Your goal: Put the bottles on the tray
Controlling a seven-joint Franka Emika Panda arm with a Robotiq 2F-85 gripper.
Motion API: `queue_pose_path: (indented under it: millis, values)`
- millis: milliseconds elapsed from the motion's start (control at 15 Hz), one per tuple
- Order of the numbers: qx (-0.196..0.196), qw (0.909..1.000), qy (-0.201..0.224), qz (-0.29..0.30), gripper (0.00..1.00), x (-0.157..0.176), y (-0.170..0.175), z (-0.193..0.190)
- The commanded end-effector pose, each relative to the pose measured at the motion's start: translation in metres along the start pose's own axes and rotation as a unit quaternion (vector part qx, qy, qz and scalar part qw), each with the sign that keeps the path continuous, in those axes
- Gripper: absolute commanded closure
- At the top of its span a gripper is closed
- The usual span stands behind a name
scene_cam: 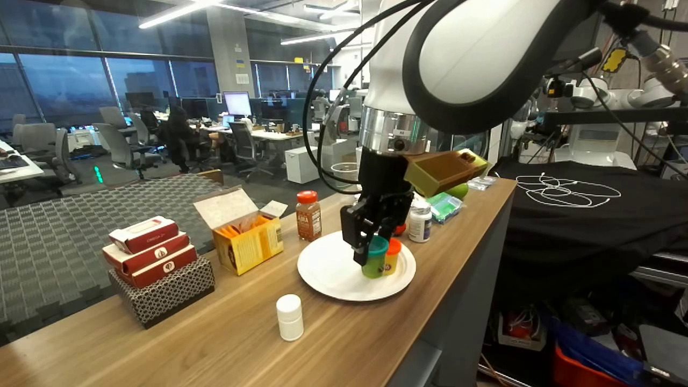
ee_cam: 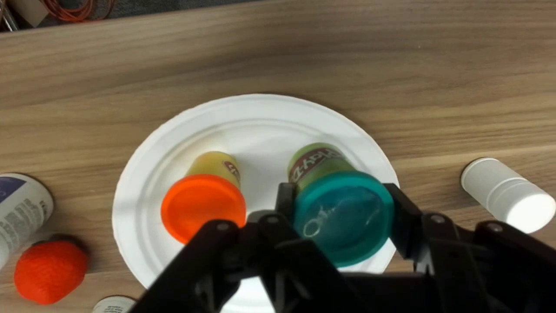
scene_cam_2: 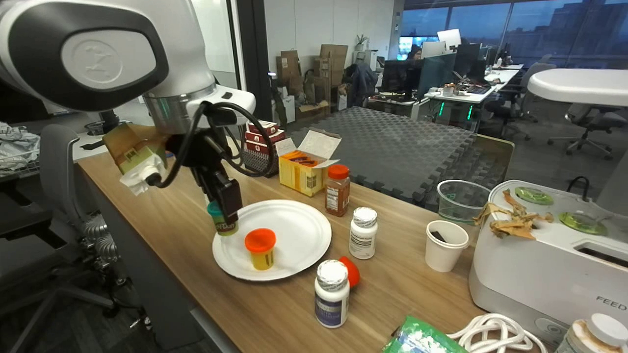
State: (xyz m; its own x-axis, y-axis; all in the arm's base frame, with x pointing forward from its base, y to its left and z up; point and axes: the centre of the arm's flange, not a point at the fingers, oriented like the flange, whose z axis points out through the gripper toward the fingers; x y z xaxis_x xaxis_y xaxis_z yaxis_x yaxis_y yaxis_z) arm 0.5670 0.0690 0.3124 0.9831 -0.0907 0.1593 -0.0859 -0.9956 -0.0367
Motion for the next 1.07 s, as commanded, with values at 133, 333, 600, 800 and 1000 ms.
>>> queue_pose_path:
  millis: [133, 333, 600, 800, 1000]
  values:
    - [0.009, 0.9998, 0.014, -0.009, 0.72, 0.002, -0.005, 0.004]
    - [0.006, 0.9999, 0.013, -0.009, 0.72, 0.003, -0.003, 0.015]
    - [0.005, 0.9998, 0.017, -0.009, 0.72, 0.009, 0.001, 0.022]
    - [0.002, 0.9997, 0.023, -0.005, 0.72, 0.011, 0.008, 0.024]
    - [-0.002, 0.9997, 0.024, 0.000, 0.72, 0.011, 0.016, 0.024]
